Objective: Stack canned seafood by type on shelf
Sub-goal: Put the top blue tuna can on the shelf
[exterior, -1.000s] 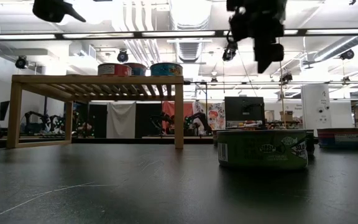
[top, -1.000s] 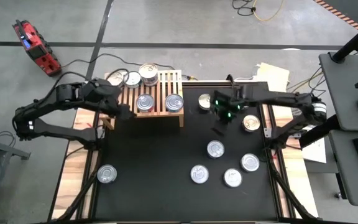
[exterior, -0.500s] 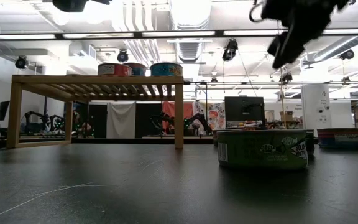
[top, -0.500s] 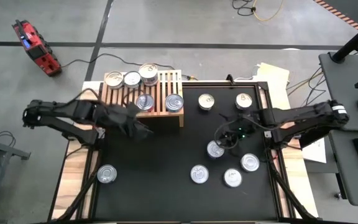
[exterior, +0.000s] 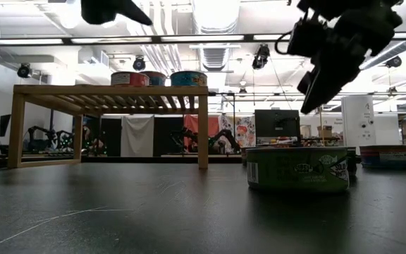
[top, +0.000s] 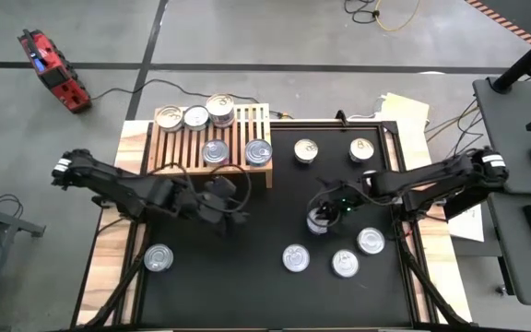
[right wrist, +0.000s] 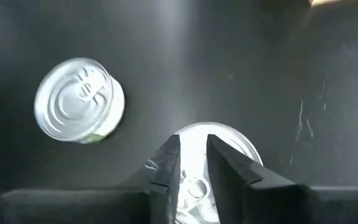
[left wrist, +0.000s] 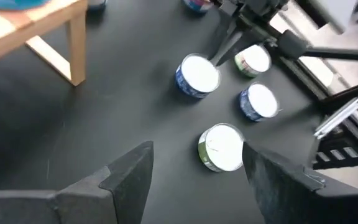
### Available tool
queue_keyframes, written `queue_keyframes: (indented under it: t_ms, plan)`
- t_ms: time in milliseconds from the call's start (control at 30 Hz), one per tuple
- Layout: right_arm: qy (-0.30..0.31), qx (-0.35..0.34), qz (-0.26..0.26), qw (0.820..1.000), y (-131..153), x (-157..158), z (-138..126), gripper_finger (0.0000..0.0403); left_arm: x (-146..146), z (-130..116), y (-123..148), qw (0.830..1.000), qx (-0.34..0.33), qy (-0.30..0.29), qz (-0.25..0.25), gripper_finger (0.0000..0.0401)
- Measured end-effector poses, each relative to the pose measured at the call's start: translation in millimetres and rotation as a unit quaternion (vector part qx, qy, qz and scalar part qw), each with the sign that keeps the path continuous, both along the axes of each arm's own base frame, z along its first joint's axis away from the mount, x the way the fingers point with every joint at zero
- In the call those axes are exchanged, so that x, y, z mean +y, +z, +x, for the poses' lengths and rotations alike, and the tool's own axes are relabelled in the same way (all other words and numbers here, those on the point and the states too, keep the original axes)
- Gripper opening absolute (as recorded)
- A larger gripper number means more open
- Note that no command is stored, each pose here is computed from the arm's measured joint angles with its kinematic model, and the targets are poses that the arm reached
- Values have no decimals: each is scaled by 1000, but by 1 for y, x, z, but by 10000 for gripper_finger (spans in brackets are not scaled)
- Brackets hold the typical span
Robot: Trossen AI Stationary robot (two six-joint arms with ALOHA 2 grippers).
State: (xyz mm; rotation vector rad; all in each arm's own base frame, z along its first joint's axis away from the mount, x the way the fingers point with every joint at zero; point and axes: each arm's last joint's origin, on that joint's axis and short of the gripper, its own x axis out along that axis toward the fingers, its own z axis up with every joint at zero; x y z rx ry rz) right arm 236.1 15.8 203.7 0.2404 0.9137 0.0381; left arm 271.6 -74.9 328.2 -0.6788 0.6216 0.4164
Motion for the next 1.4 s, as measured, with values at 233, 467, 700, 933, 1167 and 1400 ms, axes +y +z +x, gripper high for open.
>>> queue_keyframes:
  t_ms: [233,467,700,933,1167,1400]
  plan:
    - [-21,56,13,998,-20,0,7,13,-4,10,-11,1000,16,7,-3,216]
    - [-14,86,5,996,-29,0,4,12,-6,6,1,999,-30,-3,11,177]
    - [1,91,-11,996,-40,-1,3,12,-15,1,22,990,-106,-18,88,118]
    - [-7,75,-5,997,-52,0,15,12,-15,-23,50,980,-165,-28,105,36]
    - [-13,38,-1,999,-58,-3,28,12,-3,-60,73,978,-181,-28,97,9]
    - [-55,11,-4,998,-57,-27,33,12,-1,-62,60,984,-131,-16,119,1]
